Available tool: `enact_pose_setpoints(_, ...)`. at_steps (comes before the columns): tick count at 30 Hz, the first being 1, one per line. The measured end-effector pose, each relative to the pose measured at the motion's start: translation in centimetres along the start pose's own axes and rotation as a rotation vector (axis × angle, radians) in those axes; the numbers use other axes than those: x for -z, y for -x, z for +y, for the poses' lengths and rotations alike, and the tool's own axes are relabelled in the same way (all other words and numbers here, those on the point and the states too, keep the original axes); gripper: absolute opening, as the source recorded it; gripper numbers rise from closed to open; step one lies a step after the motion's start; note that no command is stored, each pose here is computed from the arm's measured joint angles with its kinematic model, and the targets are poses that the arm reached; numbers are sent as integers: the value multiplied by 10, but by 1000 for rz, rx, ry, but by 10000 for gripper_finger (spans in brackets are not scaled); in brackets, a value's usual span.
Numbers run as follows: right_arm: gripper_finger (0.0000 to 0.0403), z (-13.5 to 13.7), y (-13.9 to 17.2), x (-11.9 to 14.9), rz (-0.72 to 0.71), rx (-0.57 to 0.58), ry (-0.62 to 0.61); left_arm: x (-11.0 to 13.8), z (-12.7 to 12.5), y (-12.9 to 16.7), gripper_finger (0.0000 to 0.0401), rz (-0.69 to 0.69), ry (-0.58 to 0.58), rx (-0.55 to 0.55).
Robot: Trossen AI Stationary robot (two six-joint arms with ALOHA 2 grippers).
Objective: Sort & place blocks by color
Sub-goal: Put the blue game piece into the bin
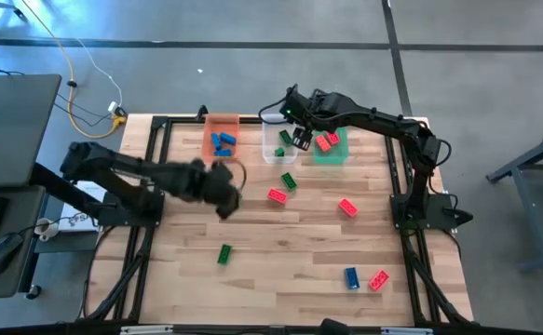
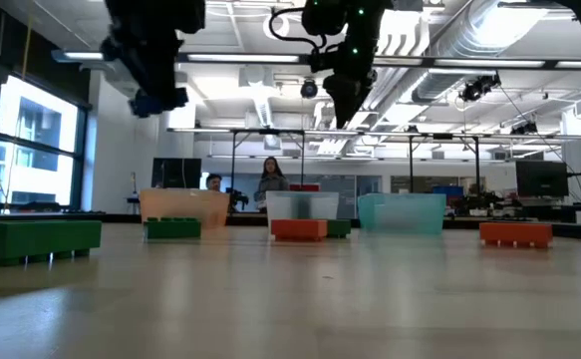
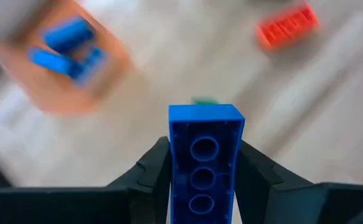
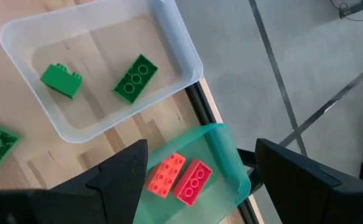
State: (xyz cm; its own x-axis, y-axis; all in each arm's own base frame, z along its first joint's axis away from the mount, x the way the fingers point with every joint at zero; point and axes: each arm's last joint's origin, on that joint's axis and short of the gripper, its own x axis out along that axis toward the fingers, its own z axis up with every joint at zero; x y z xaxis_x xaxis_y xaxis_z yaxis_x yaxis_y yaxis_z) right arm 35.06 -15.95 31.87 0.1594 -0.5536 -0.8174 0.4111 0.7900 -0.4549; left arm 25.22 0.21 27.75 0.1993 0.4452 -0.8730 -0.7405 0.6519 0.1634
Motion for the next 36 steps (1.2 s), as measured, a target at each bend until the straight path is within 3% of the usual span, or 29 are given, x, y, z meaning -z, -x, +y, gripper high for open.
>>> enact_pose_setpoints(9,286,1,0,6,59,-20,-40,-52,67,-30,104,-37,-19,-115)
enact_pose_setpoints(16,286,8,-2,18,171,-108,-109,-85,112,-64,104,-40,-14,-5)
enact_pose_setpoints(26,286,39,-25,46,346,-167,-59,-93,163,-116,104,97,28,92)
enact_pose_setpoints(36,286,76,-15,47,313,-177,-111,-90,182,-162,122,214,30,105)
